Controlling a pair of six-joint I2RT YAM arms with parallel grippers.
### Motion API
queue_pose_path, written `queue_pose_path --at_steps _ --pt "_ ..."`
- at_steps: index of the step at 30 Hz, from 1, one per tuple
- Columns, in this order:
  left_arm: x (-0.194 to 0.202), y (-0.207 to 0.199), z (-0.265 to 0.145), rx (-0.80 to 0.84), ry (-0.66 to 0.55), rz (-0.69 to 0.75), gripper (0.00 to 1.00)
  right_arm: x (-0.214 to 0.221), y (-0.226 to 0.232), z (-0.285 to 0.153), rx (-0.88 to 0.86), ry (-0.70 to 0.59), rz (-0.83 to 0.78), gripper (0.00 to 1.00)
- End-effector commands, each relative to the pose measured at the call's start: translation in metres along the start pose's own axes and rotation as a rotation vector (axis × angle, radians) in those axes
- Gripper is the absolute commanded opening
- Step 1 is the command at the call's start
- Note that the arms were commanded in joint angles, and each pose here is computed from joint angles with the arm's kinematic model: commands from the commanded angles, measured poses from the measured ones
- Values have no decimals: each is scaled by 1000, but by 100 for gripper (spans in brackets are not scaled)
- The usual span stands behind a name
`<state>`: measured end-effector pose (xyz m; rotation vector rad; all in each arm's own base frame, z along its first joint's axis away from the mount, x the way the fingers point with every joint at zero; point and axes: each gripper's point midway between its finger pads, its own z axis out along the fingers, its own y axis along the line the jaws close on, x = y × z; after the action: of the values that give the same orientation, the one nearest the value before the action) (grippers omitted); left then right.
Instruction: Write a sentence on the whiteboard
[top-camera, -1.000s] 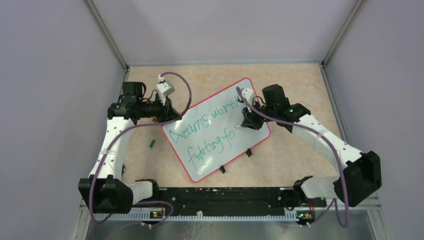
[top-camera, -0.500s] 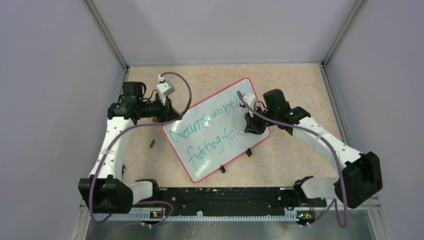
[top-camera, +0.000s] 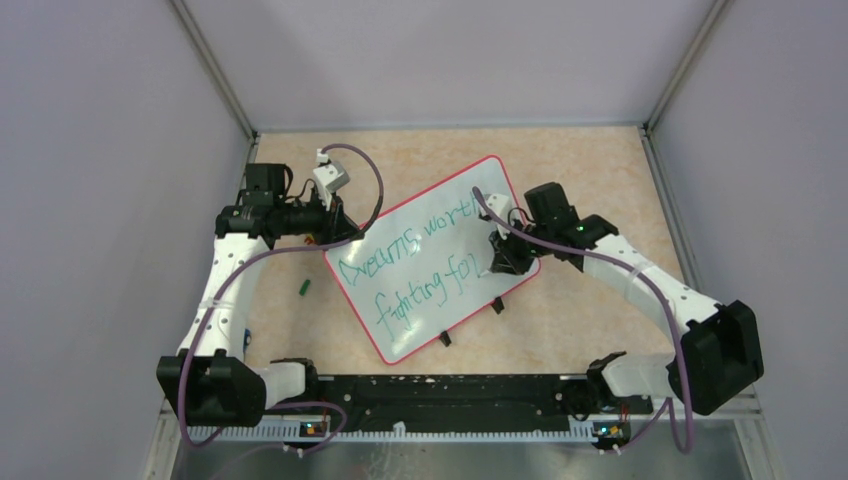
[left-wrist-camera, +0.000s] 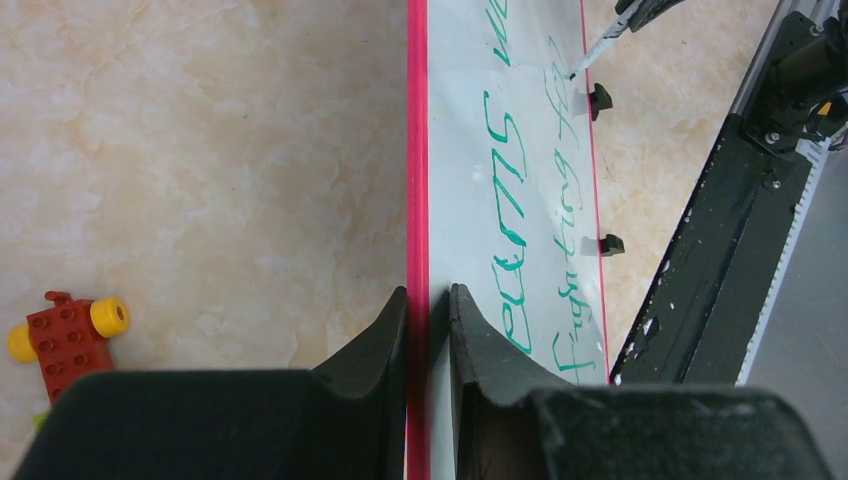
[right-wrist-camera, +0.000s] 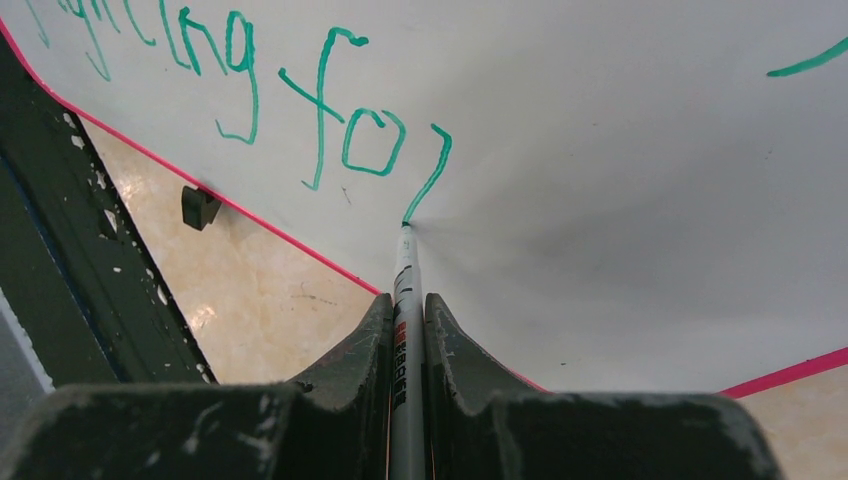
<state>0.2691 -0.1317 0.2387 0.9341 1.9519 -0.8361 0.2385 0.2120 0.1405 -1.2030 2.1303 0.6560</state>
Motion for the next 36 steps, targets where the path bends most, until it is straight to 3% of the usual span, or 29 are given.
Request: queue_pose_path --at_steps 1,20,36 --pt "1 -4 6 28 14 24 0 -45 -21 -10 78 -112 -55 0" --pt "2 -3 7 28 16 24 0 -61 -51 -28 172 -144 -42 0" --pt "2 -5 7 32 12 25 0 -63 -11 -48 38 -178 -67 0"
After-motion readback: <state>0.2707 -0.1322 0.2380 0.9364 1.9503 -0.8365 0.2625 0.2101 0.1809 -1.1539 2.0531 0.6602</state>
